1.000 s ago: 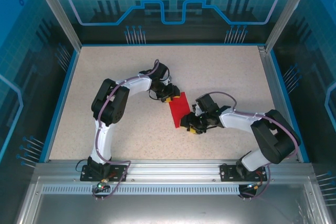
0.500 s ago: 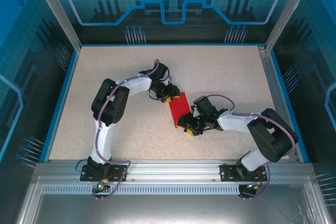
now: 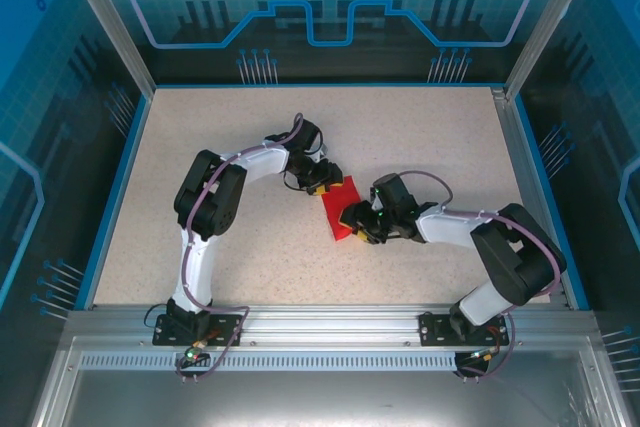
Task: Fold a paper plane with a square sheet of paper (pick it up from the middle)
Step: Third fold the triangle at the center of the table.
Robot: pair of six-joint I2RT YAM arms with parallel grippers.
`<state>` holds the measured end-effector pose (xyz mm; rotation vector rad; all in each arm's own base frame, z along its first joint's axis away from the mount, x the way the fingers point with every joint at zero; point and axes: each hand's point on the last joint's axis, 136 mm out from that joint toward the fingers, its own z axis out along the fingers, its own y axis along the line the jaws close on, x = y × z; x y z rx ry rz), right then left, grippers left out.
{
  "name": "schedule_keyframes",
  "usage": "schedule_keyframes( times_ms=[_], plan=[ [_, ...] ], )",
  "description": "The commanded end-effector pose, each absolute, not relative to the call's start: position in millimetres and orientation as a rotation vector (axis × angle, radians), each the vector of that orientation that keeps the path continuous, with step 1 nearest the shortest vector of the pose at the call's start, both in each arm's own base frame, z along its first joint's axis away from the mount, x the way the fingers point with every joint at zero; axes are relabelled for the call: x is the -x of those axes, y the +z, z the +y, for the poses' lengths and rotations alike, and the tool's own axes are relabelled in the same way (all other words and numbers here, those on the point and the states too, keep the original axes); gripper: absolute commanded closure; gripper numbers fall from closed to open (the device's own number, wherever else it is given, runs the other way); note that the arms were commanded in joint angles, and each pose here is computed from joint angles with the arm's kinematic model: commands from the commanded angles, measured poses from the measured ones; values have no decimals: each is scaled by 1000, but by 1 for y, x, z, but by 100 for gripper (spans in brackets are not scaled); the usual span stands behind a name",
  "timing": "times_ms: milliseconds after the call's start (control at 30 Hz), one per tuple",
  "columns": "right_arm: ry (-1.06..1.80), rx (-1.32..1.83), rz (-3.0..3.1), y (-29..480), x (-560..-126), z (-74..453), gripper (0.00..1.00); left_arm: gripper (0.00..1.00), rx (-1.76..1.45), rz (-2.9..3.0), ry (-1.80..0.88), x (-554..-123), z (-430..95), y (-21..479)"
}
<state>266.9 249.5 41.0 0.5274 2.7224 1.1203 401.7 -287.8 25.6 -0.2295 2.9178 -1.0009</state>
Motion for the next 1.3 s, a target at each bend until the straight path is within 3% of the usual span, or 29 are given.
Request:
schedule_keyframes(
  times_ms=[0,367,733,1033,1267],
  plan=[
    [1122,-505,2667,51,-286,251,45,52,267,3035,-899,-382,-273,-5],
    [1078,-294,2684,57,-305,238,38,52,263,3032,-902,-383,-273,-4],
    [1134,-220,2767,46,-312,232,44,52,257,3023,-894,-382,-271,1],
    [1239,-136,2791,48,-305,225,59,51,233,2994,-925,-384,-274,12],
    [1277,-180,2801,40,-314,229,74,47,151,2867,-1014,-392,-283,57]
  ],
)
